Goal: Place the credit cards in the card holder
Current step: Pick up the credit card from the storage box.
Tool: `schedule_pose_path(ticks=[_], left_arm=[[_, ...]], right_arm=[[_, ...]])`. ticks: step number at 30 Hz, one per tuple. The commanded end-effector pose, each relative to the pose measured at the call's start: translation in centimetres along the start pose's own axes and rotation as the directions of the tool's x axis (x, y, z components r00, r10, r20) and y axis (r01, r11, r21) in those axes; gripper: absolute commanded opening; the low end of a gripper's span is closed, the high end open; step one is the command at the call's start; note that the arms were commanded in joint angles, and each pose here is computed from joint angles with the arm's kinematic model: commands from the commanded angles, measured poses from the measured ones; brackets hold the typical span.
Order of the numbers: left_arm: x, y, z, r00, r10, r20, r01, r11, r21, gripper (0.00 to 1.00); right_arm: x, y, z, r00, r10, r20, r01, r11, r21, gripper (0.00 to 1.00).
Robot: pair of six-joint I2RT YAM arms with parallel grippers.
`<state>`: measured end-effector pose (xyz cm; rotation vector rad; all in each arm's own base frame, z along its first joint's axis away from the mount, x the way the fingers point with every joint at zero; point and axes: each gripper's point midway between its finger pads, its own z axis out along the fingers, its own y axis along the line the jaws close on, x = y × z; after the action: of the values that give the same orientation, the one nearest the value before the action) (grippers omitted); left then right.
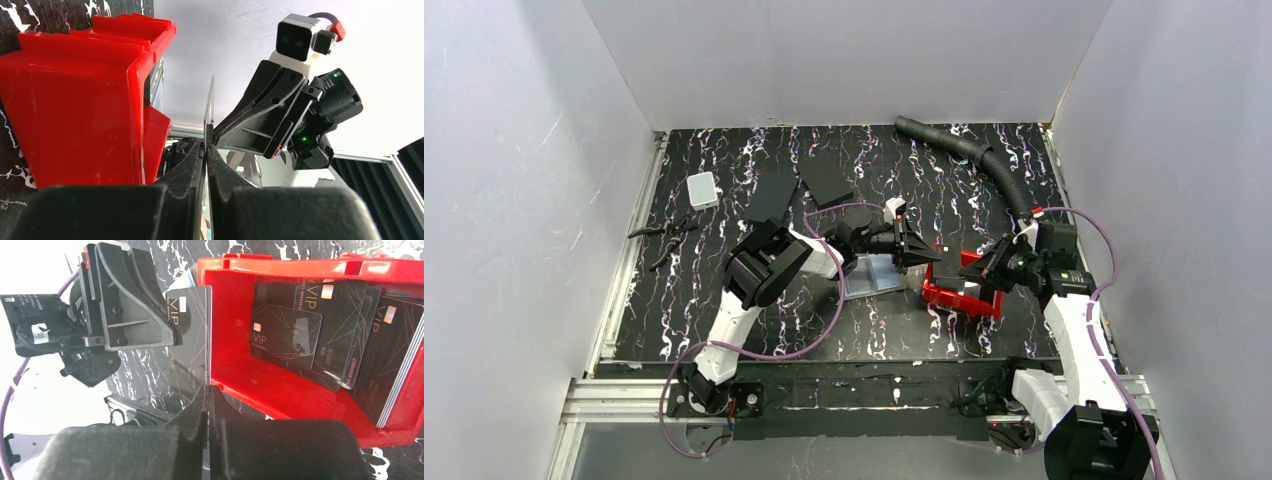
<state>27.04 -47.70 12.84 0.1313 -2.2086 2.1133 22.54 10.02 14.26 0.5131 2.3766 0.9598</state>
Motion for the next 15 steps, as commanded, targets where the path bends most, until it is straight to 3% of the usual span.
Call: schedule_pose_path(ticks=[1,11,15], left_arm=[[-1.5,-1.5,-0.2,0.998,0.039,0.040,-0.040,0.999,0.035,0.02],[-1.8,-1.1,0.0,0.999,0.032,0.038,-0.033,0.999,0.033,0.00],[-1.7,-1.5,0.1,0.999,0.037,0.032,-0.039,0.998,0.039,0.00]], right_arm=[[-1.1,-0.5,-0.9,0.998,-0.029,0.047,0.026,0.998,0.059,0.01],[-1.8,-1.9,-1.9,0.995,-0.074,0.064,0.062,0.983,0.176,0.01],[-1.9,-0.6,-1.7,0.994,-0.103,0.045,0.098,0.989,0.109,0.01]])
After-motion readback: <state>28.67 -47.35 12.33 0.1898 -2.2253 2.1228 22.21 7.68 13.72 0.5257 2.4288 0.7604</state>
